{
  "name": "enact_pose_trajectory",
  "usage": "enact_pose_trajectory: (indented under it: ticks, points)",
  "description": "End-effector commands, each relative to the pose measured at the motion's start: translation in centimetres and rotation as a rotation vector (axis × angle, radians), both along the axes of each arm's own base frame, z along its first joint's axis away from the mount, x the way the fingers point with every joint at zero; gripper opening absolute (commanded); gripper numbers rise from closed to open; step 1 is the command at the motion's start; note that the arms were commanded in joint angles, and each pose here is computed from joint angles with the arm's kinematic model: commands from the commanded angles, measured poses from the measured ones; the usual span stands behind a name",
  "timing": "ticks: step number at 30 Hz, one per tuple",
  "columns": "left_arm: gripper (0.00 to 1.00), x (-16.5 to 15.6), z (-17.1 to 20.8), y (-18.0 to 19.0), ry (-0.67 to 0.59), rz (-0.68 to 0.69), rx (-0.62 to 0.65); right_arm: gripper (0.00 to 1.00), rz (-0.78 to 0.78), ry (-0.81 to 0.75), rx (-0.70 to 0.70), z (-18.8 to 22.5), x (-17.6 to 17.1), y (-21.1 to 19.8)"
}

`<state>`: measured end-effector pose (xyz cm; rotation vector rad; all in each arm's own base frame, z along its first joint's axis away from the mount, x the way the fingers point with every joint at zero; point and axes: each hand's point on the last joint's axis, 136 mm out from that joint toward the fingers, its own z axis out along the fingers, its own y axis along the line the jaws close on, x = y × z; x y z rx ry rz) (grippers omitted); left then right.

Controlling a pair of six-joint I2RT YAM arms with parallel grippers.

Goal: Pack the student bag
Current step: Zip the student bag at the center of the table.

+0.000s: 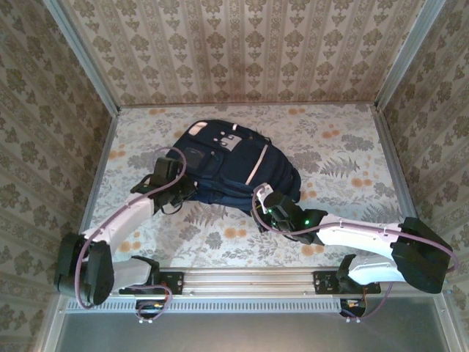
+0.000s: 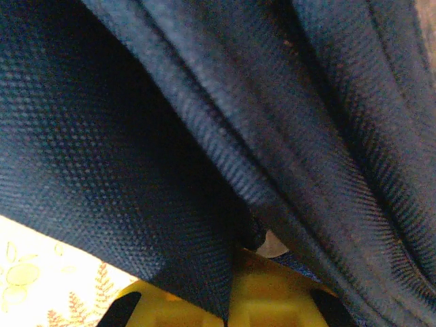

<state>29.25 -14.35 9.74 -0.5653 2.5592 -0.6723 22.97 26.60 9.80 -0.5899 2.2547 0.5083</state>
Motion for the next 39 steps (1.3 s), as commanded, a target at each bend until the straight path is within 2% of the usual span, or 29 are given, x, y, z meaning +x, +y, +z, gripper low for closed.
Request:
enact_pose_trajectory:
  ticks: [1,5,10,18,21,23,25,26,29,31,34,39]
  points:
    - [0.00,5.3,3.9,-0.3,-0.198,-0.007,0.101,0.00,0.050,0.092,0.005,-0.7,-1.5,0.6]
    - [0.00,4.9,3.9,-4.7,-0.178,-0.168,0.125,0.00,0.016,0.120,0.137,0.5,-0.2,3.5]
    - [0.00,3.9,2.9,-4.4,-0.173,-0.146,0.126,0.00,-0.013,0.201,0.153,-1.0,0.5,5.2]
    - [0.00,3.9,2.4,0.4,-0.150,-0.028,0.176,0.00,-0.195,0.176,0.049,-2.9,0.6,-0.4]
    - [0.00,4.5,2.8,1.5,-0.151,-0.025,0.251,0.00,-0.226,0.174,0.018,-3.2,-0.1,-2.6]
    - [0.00,4.9,2.9,1.9,-0.143,-0.032,0.298,0.00,-0.243,0.177,0.016,-3.4,-0.6,-3.9]
    - [0.00,5.1,2.7,0.8,-0.139,-0.063,0.246,0.00,-0.249,0.176,0.066,-2.9,-0.8,-4.3]
    - [0.06,4.9,2.4,0.0,-0.129,-0.078,0.207,0.00,-0.250,0.180,0.101,-2.6,-0.8,-4.2]
    - [0.50,3.4,2.4,-1.6,-0.087,-0.088,0.109,0.00,-0.257,0.198,0.236,-1.1,-0.5,-3.2]
    - [0.59,1.8,2.9,-2.5,-0.088,-0.082,0.040,0.00,-0.254,0.229,0.350,0.1,-0.3,-1.8]
    - [0.61,-1.8,3.9,-3.8,-0.089,-0.062,-0.050,0.00,-0.236,0.296,0.500,1.8,0.1,0.5]
    - [0.52,-6.6,2.3,-4.6,-0.042,0.042,-0.264,0.00,-0.236,0.389,0.644,3.0,0.7,3.1]
